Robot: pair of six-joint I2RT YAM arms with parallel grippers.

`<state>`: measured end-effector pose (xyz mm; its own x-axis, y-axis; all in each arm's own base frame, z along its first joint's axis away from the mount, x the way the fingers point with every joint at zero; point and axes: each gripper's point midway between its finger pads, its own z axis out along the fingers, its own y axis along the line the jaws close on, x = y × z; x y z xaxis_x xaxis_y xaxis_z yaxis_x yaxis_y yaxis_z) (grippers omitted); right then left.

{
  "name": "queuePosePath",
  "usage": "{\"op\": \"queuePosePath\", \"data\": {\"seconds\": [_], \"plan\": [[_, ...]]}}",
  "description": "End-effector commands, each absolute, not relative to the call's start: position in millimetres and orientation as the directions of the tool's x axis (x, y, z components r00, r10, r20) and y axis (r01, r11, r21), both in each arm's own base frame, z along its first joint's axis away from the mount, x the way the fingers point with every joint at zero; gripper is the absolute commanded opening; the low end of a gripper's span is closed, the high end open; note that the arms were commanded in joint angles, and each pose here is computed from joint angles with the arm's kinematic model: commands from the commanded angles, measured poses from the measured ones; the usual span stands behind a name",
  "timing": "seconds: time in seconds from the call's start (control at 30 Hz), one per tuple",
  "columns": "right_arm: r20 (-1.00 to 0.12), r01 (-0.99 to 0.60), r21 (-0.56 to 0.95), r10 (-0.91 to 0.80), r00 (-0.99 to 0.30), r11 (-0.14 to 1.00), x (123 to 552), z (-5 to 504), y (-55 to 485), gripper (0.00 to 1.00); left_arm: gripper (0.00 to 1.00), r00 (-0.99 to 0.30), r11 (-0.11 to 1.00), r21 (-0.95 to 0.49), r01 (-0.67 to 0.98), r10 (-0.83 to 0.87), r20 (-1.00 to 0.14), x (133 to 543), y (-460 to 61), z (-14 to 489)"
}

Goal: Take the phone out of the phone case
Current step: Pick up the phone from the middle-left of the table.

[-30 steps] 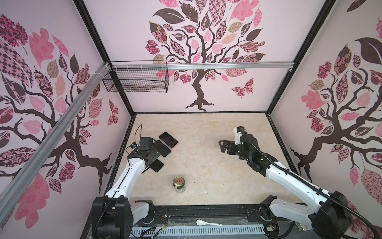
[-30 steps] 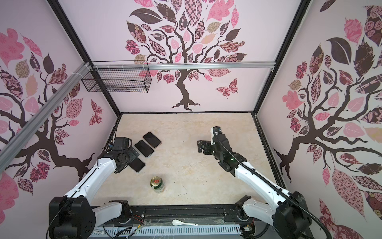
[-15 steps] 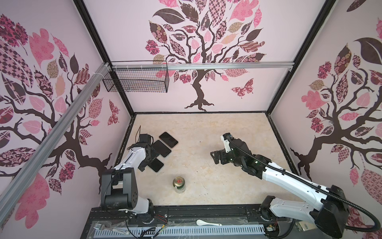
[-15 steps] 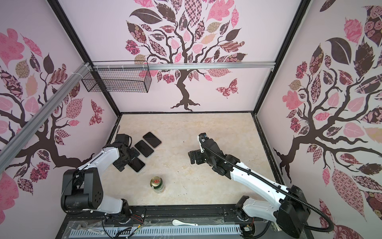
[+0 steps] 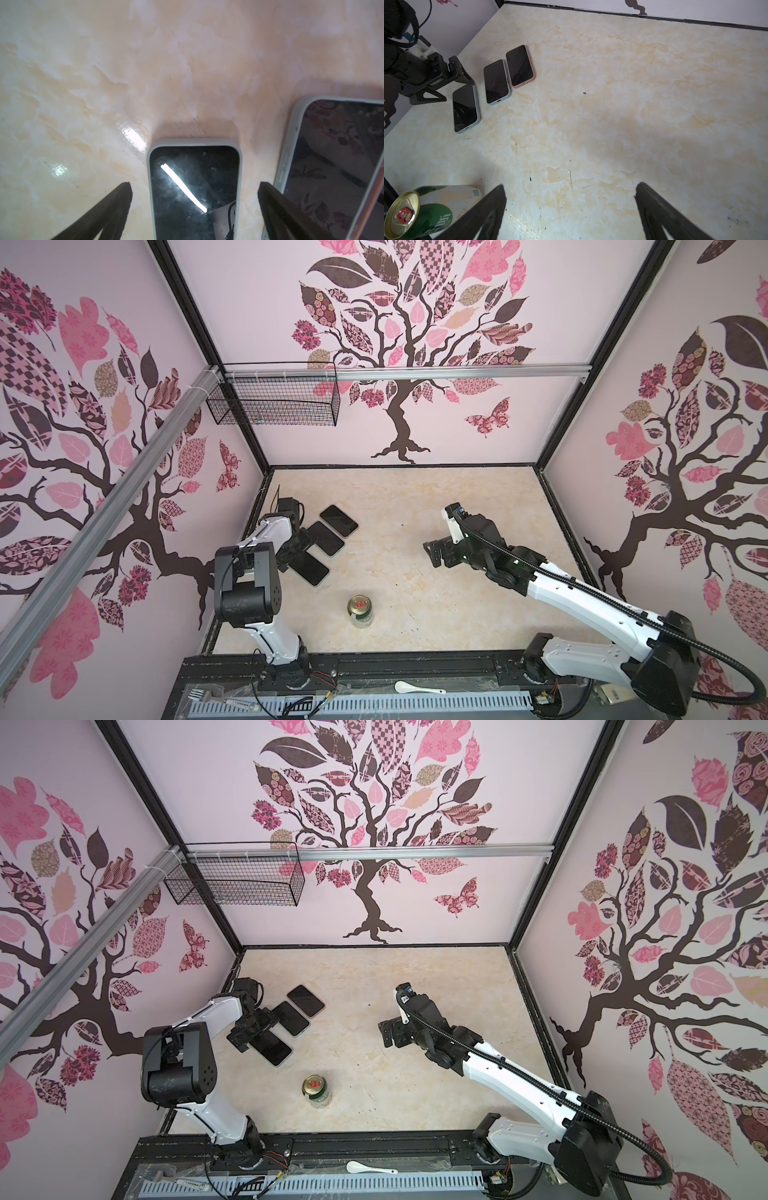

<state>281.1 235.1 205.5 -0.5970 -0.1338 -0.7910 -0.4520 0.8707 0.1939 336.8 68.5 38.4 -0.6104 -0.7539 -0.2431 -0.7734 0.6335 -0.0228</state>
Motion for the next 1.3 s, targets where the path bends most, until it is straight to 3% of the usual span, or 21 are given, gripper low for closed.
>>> {"op": "queuePosePath", "data": {"seconds": [0.0,0.4,0.8,1.27], "plan": [[-0.791,-0.464,0.189,-0.146,-0.595,0.866,284.0,210.5,238.4,1.00,0.98,-0.618,0.641,-0.012,-0.768,-0.746,-0.248,345.2,72.9,40.7],[-0.789,-0.467,0.186,-0.152,-0.595,0.865,282.8,209.5,238.1,1.00,0.98,-0.629,0.638,0.034,-0.769,-0.747,-0.213,343.7,75.7,24.1],[-0.781,-0.468,0.191,-0.155,-0.605,0.863,282.1,205.6,239.2,1.00,0.94,-0.615,0.625,-0.016,-0.781,-0.773,-0.157,340.2,67.4,2.4],[-0.778,-0.464,0.187,-0.158,-0.608,0.866,281.8,203.9,238.0,1.00,0.75,-0.611,0.621,-0.039,-0.783,-0.779,-0.137,337.0,63.9,-3.0]]}}
